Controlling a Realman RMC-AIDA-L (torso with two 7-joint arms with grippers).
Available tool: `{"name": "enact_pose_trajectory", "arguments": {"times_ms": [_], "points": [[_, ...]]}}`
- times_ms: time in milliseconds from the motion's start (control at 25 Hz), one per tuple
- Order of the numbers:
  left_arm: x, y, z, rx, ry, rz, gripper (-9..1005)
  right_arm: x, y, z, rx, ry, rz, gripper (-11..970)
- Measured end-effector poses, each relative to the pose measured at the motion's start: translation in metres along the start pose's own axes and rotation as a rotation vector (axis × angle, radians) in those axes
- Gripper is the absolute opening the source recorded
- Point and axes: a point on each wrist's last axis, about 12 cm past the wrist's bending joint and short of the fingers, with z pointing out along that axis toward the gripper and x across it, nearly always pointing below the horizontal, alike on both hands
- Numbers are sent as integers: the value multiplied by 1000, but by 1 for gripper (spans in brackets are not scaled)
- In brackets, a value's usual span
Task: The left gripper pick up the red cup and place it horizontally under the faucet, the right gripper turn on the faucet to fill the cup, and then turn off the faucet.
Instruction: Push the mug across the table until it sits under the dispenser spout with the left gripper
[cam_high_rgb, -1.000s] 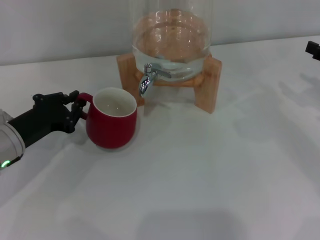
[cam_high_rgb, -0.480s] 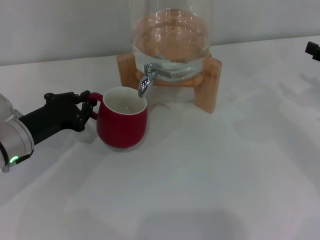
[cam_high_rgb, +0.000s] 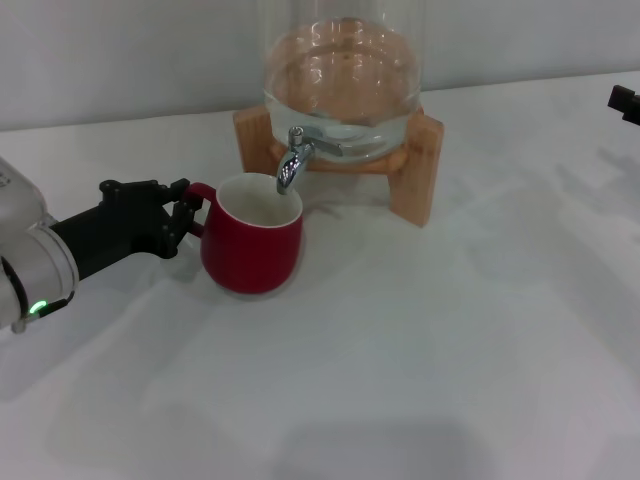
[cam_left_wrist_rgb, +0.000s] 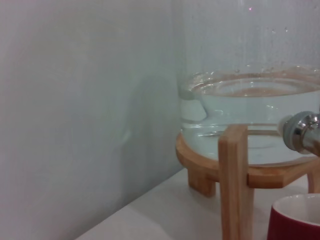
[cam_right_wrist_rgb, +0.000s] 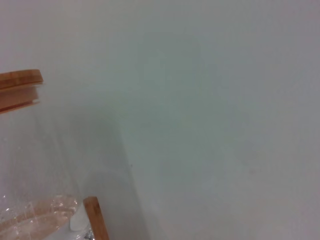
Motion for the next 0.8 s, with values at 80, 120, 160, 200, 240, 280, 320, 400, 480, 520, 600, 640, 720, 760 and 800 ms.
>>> {"name": "enact_pose_trajectory", "arguments": {"times_ms": [80,120,160,200,240,280,320,400,480,520,600,640,720,760,800], "points": [[-1,-1,1,8,3,6,163,0,0,0,0,0,0,795],[-1,-2,2,14,5,10,163,0,0,0,-1,0,0,795],[-2,-2,3,18,6,14,163,0,0,0,-1,0,0,795],[-4,-3,5,24,6,18,163,0,0,1,-2,0,0,795],[-4,-3,5,24,6,18,163,0,0,1,-2,-1,-1,795],[-4,-3,6,27,6,20,163,0,0,1,-2,-1,-1,795],[-4,-4,6,30,7,21,163,0,0,1,-2,-1,-2,795],[-4,-5,7,33,11,24,163,0,0,1,-3,-1,-2,795],[-4,-5,8,32,17,22,163,0,0,1,-3,-1,-3,795],[-3,-5,8,34,22,19,163,-1,0,1,-3,-1,-3,795],[-3,-7,8,43,31,15,164,-1,0,1,-3,-1,-3,795],[-2,-7,9,48,34,13,164,-1,1,2,-4,-2,-3,795],[-3,-8,9,51,36,9,164,-1,1,2,-5,-3,-3,795],[-3,-8,9,52,37,6,163,-1,1,2,-6,-3,-3,795],[-2,-8,9,53,41,4,163,-1,1,2,-6,-3,-3,795]]}}
